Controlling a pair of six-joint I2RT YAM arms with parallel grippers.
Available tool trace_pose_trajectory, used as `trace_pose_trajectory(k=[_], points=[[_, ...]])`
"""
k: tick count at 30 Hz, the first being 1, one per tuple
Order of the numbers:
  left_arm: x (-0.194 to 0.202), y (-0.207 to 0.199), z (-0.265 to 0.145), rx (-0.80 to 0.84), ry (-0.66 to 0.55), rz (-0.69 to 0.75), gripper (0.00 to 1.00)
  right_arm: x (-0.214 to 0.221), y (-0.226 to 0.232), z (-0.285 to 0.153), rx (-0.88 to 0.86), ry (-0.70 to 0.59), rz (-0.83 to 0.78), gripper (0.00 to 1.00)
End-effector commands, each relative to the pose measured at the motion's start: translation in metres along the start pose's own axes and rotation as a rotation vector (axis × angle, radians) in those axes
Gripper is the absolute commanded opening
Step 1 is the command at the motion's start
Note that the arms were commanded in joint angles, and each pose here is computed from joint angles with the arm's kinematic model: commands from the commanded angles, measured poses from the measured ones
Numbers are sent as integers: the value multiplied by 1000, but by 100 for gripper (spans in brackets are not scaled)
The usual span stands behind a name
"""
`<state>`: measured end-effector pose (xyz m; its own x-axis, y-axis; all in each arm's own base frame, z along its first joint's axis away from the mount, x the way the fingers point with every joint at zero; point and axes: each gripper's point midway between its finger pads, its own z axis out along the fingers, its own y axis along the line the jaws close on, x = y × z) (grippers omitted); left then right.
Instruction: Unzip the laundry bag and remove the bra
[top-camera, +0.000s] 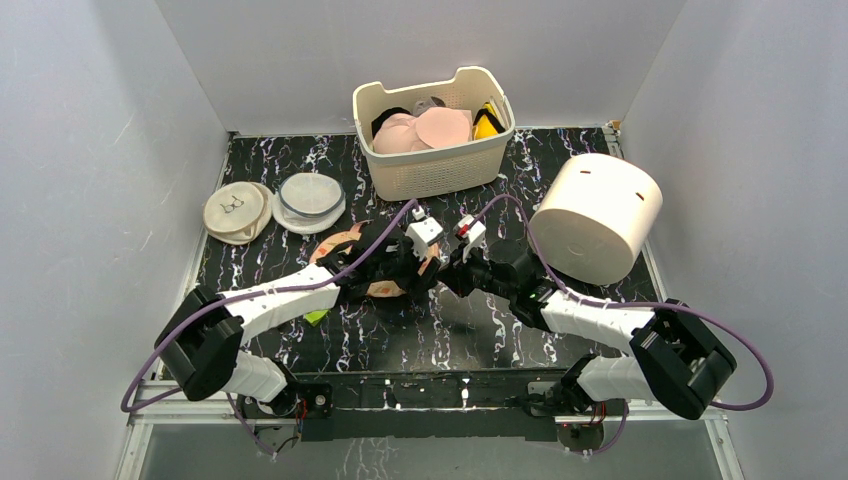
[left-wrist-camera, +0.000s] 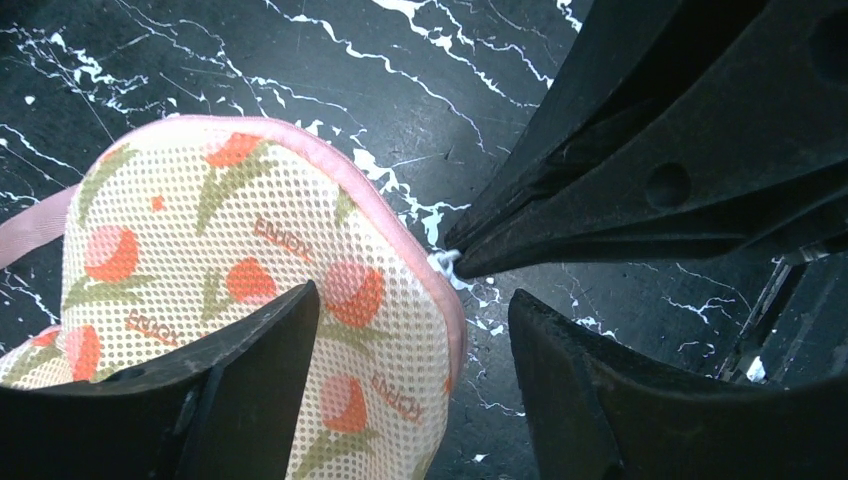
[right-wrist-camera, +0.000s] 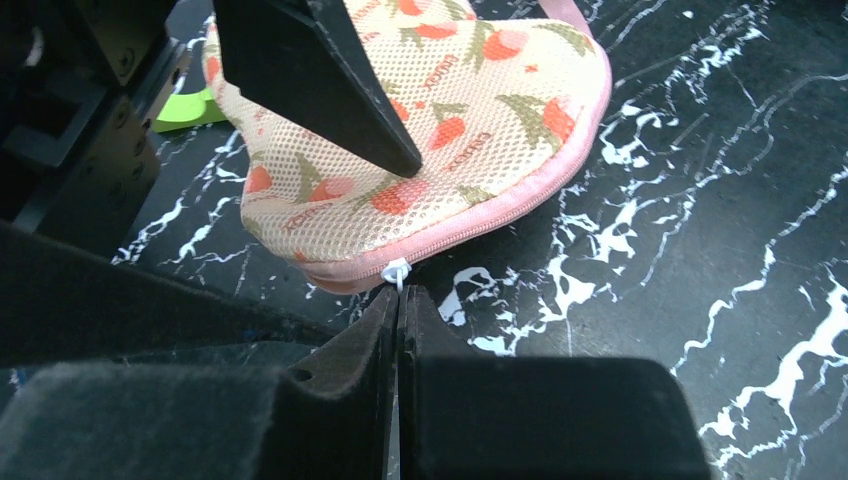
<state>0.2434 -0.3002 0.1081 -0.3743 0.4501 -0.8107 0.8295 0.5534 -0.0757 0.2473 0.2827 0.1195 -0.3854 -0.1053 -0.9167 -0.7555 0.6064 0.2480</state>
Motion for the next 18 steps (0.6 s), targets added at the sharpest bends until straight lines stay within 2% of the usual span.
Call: trace_pose_trajectory(k=[1, 5, 7, 9, 14, 18], points=[[-4, -3, 1, 29, 6, 41, 71, -35, -9, 0, 66, -89, -36, 0], [-1, -8, 3, 62, 14, 52, 73, -38, -5, -6, 51, -96, -51, 0], [-1, -7, 3, 62, 19, 59, 69, -35, -6, -7, 51, -93, -52, 0], [1, -3, 3, 43, 22, 73, 59, -32, -6, -7, 52, -86, -48, 0], [1, 2, 4, 20, 34, 101, 27, -31, -8, -4, 63, -79, -44, 0], [-3, -3, 1, 49, 23, 134, 12, -29, -22, -2, 144, -42, -17, 0]])
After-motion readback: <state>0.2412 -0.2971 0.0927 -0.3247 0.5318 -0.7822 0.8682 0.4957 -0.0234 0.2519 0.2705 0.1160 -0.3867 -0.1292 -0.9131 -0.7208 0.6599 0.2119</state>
